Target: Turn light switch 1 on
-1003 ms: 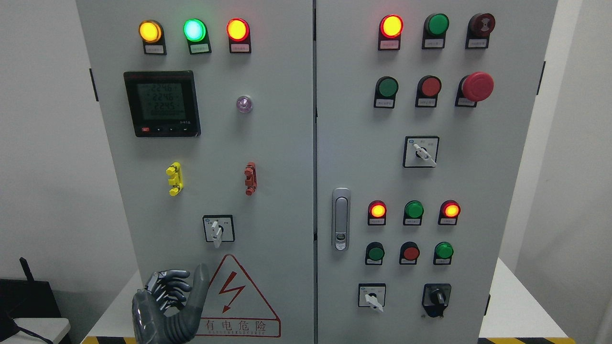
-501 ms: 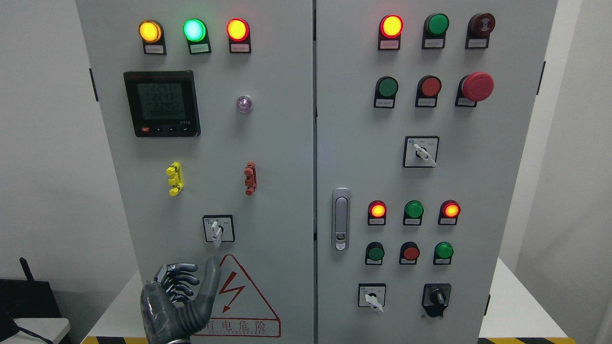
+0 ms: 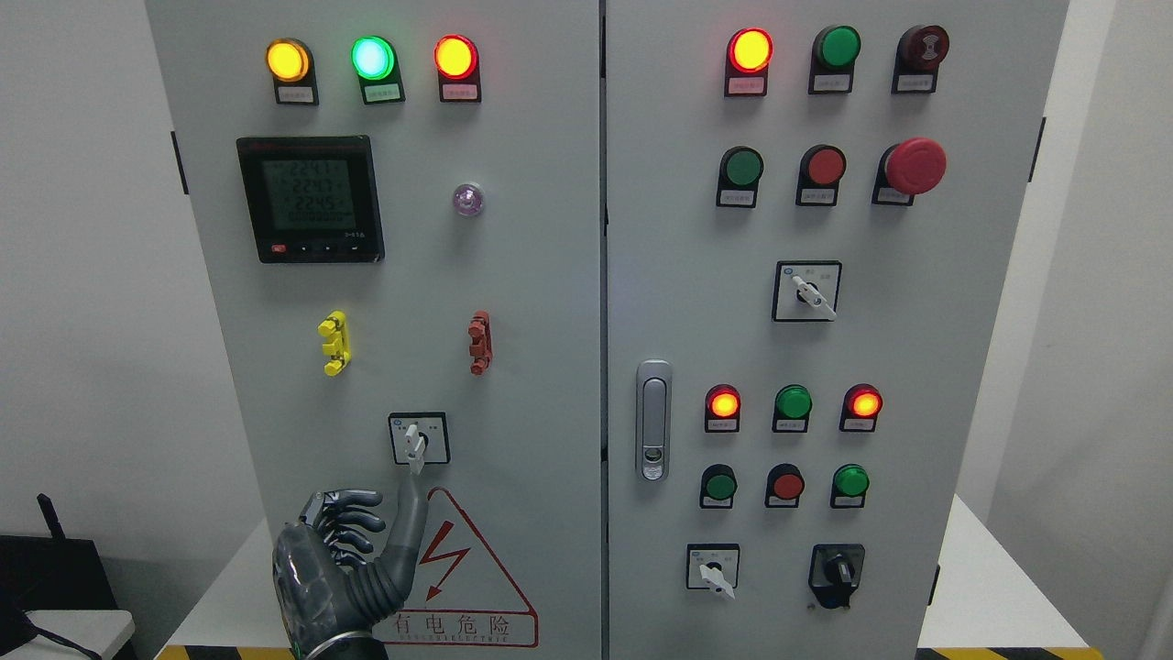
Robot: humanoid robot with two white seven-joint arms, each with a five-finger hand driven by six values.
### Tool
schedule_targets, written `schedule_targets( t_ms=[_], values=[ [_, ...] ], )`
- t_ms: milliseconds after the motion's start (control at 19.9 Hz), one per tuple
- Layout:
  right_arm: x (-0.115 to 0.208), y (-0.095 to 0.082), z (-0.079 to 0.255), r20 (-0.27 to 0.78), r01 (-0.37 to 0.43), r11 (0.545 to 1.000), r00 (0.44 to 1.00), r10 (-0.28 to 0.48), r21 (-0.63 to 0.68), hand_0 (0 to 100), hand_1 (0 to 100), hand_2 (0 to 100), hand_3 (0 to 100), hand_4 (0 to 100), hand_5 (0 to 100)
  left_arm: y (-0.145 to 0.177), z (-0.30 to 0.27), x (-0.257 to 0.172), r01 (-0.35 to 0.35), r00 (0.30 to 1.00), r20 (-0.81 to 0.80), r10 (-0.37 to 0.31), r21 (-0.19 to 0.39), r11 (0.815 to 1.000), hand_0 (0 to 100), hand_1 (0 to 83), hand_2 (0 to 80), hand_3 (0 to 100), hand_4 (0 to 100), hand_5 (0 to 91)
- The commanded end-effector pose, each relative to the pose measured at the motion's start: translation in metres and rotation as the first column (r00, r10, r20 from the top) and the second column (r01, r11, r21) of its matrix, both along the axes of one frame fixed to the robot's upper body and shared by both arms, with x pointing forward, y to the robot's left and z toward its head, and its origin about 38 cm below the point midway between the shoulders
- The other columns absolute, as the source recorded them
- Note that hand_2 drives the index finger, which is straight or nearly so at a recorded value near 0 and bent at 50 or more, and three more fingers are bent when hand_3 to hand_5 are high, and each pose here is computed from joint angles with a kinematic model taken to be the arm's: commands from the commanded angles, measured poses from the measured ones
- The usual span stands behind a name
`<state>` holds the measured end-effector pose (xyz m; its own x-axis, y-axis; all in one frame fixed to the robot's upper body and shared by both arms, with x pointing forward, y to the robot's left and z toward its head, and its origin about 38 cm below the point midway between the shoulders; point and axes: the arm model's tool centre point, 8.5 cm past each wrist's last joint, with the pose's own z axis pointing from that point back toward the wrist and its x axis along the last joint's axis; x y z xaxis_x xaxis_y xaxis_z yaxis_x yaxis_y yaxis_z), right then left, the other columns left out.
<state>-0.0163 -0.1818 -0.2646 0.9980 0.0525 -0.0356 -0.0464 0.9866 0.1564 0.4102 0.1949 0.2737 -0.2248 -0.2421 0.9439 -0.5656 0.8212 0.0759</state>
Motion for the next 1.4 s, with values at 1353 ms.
schedule_targets(
  t_ms=[1353],
  values=[
    [0.000, 0.000, 0.000, -0.001, 0.017, 1.000, 1.000, -0.017, 0.000, 12, 39, 0, 0, 0, 0, -0.014, 0.016, 0.014, 0.025, 0.999, -0.025, -0.026, -0.044, 0.999, 12, 64.2, 54.9, 77, 85, 81.1]
  ],
)
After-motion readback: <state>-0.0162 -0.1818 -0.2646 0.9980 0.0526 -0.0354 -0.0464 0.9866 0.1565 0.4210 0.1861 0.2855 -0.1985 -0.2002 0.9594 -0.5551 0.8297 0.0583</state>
